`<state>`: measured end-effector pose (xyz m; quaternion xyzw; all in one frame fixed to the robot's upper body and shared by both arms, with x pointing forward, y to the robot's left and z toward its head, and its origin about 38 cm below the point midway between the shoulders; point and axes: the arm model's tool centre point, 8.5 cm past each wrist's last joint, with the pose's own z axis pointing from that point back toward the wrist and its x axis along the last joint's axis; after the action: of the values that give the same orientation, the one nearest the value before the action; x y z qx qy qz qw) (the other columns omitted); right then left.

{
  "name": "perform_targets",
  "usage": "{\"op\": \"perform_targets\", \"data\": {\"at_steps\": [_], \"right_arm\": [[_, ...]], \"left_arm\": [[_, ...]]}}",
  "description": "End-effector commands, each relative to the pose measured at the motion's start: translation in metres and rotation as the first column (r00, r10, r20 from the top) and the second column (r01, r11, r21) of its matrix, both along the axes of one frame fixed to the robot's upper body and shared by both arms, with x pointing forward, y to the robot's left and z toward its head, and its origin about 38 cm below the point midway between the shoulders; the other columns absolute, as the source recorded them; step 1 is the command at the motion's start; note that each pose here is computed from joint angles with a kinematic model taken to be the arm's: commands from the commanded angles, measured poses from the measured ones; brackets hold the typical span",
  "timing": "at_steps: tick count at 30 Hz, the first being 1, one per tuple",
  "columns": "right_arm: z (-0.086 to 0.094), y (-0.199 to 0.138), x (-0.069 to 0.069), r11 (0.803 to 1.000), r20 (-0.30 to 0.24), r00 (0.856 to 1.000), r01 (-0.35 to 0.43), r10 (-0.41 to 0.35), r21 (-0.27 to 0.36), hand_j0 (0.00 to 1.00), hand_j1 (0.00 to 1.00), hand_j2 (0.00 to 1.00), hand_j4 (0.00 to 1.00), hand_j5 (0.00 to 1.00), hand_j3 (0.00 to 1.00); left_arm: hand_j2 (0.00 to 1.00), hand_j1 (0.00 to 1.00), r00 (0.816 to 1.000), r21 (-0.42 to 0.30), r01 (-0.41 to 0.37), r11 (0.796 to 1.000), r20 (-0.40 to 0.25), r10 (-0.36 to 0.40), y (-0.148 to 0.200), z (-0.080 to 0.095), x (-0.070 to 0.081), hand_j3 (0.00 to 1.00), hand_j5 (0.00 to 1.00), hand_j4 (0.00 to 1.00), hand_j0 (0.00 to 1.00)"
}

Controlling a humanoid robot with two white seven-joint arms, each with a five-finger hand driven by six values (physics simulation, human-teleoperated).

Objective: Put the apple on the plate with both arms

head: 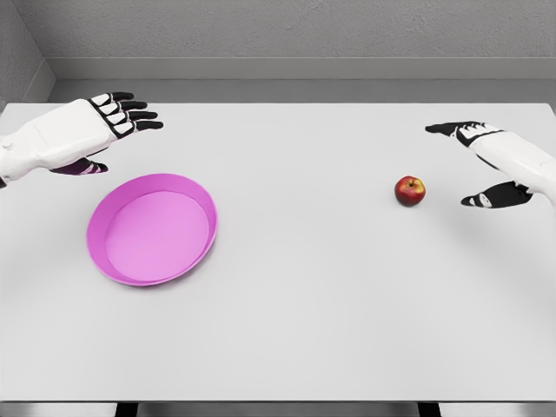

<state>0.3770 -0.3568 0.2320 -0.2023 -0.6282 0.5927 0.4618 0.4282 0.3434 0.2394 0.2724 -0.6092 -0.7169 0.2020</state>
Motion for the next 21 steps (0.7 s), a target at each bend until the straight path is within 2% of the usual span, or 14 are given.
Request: {"op": "perform_targets", "data": {"at_steps": [1,3,7,8,9,10,11,14,17,20,21], "right_arm": [[0.000,0.000,0.000,1.000,-0.001,1.000,0.000,0.000,0.001,1.00,1.00,1.00,1.00,1.00,1.00],[0.002,-0.004,0.001,1.000,-0.003,1.000,0.015,-0.015,0.003,1.00,1.00,1.00,1.00,1.00,1.00],[-0.003,-0.019,0.011,0.995,-0.029,0.995,0.100,-0.100,-0.007,1.00,1.00,1.00,1.00,1.00,1.00],[-0.007,-0.016,0.013,0.994,-0.052,0.993,0.106,-0.107,-0.022,1.00,1.00,1.00,1.00,1.00,1.00],[-0.013,-0.004,0.019,0.995,-0.123,0.988,0.089,-0.095,-0.054,1.00,1.00,1.00,1.00,1.00,1.00],[-0.019,0.008,0.024,0.995,-0.171,0.981,0.075,-0.086,-0.070,1.00,1.00,1.00,1.00,1.00,1.00],[-0.022,0.014,0.028,0.994,-0.192,0.978,0.069,-0.085,-0.086,1.00,1.00,1.00,1.00,1.00,1.00],[-0.037,0.014,0.032,0.992,-0.233,0.967,0.086,-0.105,-0.089,1.00,1.00,1.00,1.00,1.00,1.00],[-0.047,0.020,0.045,0.991,-0.277,0.956,0.072,-0.100,-0.108,1.00,1.00,1.00,1.00,1.00,1.00],[-0.049,0.020,0.050,0.991,-0.284,0.953,0.077,-0.105,-0.109,1.00,1.00,1.00,1.00,1.00,1.00],[-0.049,0.024,0.053,0.991,-0.286,0.953,0.069,-0.099,-0.113,1.00,1.00,1.00,1.00,1.00,1.00]], "left_arm": [[1.00,1.00,1.000,-0.006,-0.001,1.000,0.000,0.001,0.001,0.001,0.000,1.00,1.00,1.00,1.00],[1.00,1.00,1.000,-0.003,-0.002,1.000,-0.001,0.002,0.001,0.001,0.000,1.00,1.00,1.00,1.00],[1.00,1.00,1.000,0.012,-0.007,1.000,-0.014,0.007,0.001,-0.001,0.001,1.00,1.00,1.00,1.00],[1.00,1.00,1.000,0.012,-0.007,1.000,-0.013,0.007,0.001,-0.001,0.001,1.00,1.00,1.00,1.00],[1.00,1.00,1.000,0.015,-0.010,1.000,-0.016,0.010,0.002,-0.001,0.002,1.00,1.00,1.00,1.00],[1.00,1.00,1.000,0.015,-0.009,1.000,-0.017,0.009,0.001,-0.002,0.002,1.00,1.00,1.00,1.00],[1.00,1.00,1.000,0.014,-0.011,1.000,-0.018,0.011,0.002,-0.002,0.002,1.00,1.00,1.00,1.00],[1.00,1.00,1.000,0.017,-0.008,1.000,-0.012,0.008,0.000,-0.002,0.003,1.00,1.00,1.00,1.00],[1.00,1.00,1.000,0.018,-0.012,1.000,-0.009,0.013,0.001,-0.001,0.005,1.00,1.00,1.00,1.00],[1.00,1.00,1.000,0.016,-0.015,1.000,-0.008,0.015,0.001,-0.001,0.006,1.00,1.00,1.00,1.00],[1.00,1.00,1.000,0.036,-0.015,0.999,-0.016,0.016,0.000,-0.002,0.006,1.00,1.00,1.00,1.00]]}}
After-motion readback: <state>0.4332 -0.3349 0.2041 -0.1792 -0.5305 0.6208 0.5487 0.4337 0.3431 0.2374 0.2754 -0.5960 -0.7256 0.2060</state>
